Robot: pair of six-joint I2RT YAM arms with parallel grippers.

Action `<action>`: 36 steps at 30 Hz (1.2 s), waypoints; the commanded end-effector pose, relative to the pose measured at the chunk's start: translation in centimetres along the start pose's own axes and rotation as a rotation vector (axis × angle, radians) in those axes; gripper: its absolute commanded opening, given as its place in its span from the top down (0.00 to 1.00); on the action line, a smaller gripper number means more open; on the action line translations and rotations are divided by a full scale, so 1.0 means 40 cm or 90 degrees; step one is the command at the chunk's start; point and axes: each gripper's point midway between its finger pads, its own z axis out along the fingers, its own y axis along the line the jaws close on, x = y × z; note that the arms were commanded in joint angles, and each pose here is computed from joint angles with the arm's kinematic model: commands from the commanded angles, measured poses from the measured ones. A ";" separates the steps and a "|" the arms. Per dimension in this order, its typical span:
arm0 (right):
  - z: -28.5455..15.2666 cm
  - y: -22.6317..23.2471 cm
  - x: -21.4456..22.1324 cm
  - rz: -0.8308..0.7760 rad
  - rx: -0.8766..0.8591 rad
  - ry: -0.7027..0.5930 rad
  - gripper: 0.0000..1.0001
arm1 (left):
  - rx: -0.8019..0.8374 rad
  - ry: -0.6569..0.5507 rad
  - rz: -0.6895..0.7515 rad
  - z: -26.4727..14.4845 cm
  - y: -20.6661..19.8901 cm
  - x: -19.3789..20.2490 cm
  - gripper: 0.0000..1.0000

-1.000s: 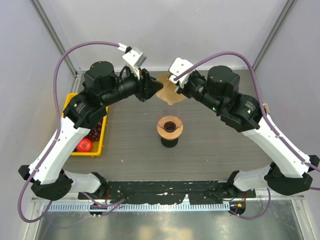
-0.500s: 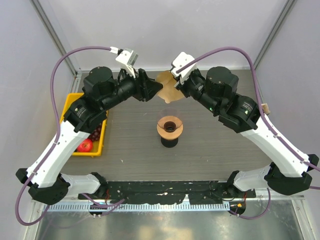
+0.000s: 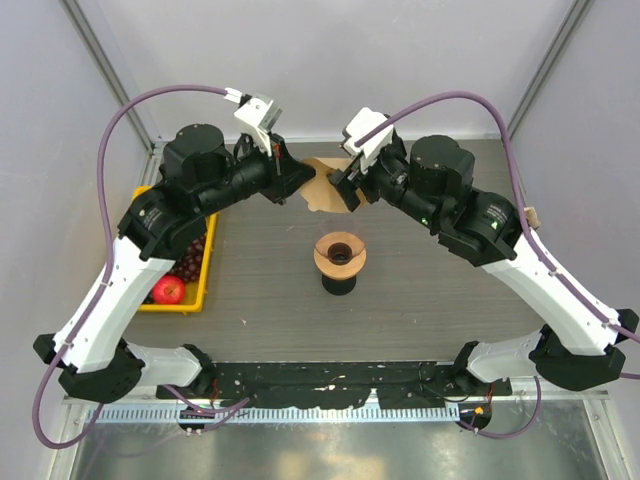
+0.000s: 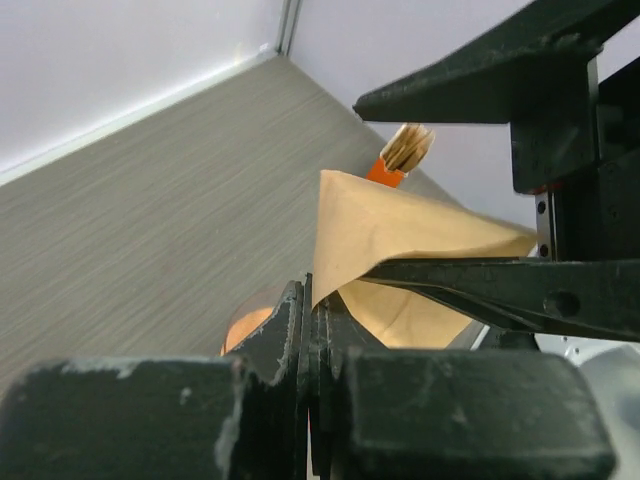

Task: Place the coffee filter in the dripper

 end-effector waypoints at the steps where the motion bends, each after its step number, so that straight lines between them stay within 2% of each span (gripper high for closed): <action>1: -0.057 0.016 -0.048 0.022 -0.044 -0.042 0.12 | -0.008 0.121 0.050 -0.055 0.006 0.063 1.00; 5: -0.117 0.049 -0.092 0.043 -0.118 -0.098 0.00 | 0.031 0.221 0.084 -0.084 -0.007 0.121 1.00; 9: -0.164 0.045 -0.114 0.090 -0.157 -0.122 0.02 | 0.112 0.308 0.112 -0.114 -0.037 0.185 1.00; 12: -0.160 0.008 -0.068 0.161 -0.139 -0.087 0.04 | 0.121 0.360 0.099 -0.115 -0.033 0.233 1.00; 15: -0.150 -0.021 -0.018 0.202 -0.116 -0.055 0.04 | 0.108 0.388 0.085 -0.100 -0.018 0.264 1.00; 20: -0.138 -0.024 0.040 0.206 -0.107 -0.015 0.04 | 0.083 0.424 0.069 -0.056 0.009 0.293 1.00; 28: -0.138 -0.053 0.083 0.223 -0.070 0.017 0.04 | 0.030 0.466 0.041 0.029 0.068 0.328 1.00; 36: -0.161 -0.098 0.117 0.236 -0.032 0.045 0.04 | 0.034 0.504 0.004 0.090 0.088 0.374 1.00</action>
